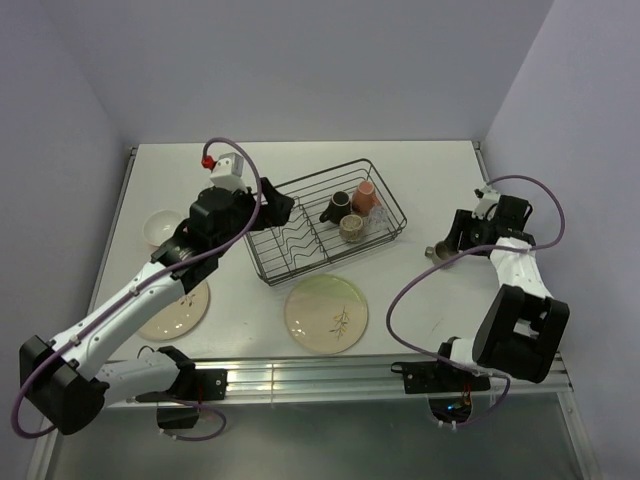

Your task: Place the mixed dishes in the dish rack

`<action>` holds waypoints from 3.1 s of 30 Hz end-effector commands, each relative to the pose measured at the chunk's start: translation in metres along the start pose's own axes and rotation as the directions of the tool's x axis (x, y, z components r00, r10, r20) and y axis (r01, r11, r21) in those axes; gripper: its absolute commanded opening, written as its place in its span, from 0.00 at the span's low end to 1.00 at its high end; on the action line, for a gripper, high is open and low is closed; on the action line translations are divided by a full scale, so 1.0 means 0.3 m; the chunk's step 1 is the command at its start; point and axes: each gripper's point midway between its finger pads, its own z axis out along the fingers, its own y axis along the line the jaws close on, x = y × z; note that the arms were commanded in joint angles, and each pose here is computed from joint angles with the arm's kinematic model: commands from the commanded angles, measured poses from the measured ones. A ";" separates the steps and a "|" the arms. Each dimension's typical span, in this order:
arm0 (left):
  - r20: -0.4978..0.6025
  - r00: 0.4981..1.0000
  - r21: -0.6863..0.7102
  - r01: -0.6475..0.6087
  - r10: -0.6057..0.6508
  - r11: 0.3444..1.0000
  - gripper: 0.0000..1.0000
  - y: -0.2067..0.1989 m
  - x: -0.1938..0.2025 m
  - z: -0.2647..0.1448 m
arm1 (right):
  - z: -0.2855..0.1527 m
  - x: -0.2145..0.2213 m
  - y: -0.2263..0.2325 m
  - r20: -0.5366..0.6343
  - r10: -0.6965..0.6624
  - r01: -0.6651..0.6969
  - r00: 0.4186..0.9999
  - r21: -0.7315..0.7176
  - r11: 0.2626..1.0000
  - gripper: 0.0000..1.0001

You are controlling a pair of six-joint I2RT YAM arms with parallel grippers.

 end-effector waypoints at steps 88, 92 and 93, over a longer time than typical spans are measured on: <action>-0.622 0.740 0.780 0.614 0.258 0.118 0.99 -0.759 0.014 -0.217 | -0.915 -0.341 1.021 0.955 -0.156 0.906 -0.250 0.288 0.310 0.00; -0.624 0.737 0.778 0.618 0.259 0.112 0.92 -0.759 0.007 -0.232 | -0.893 -0.330 1.037 0.954 -0.154 0.906 -0.258 0.295 0.305 0.00; -0.617 0.742 0.783 0.614 0.262 0.105 0.91 -0.758 0.005 -0.240 | -0.891 -0.331 1.039 0.953 -0.155 0.904 -0.260 0.296 0.307 0.00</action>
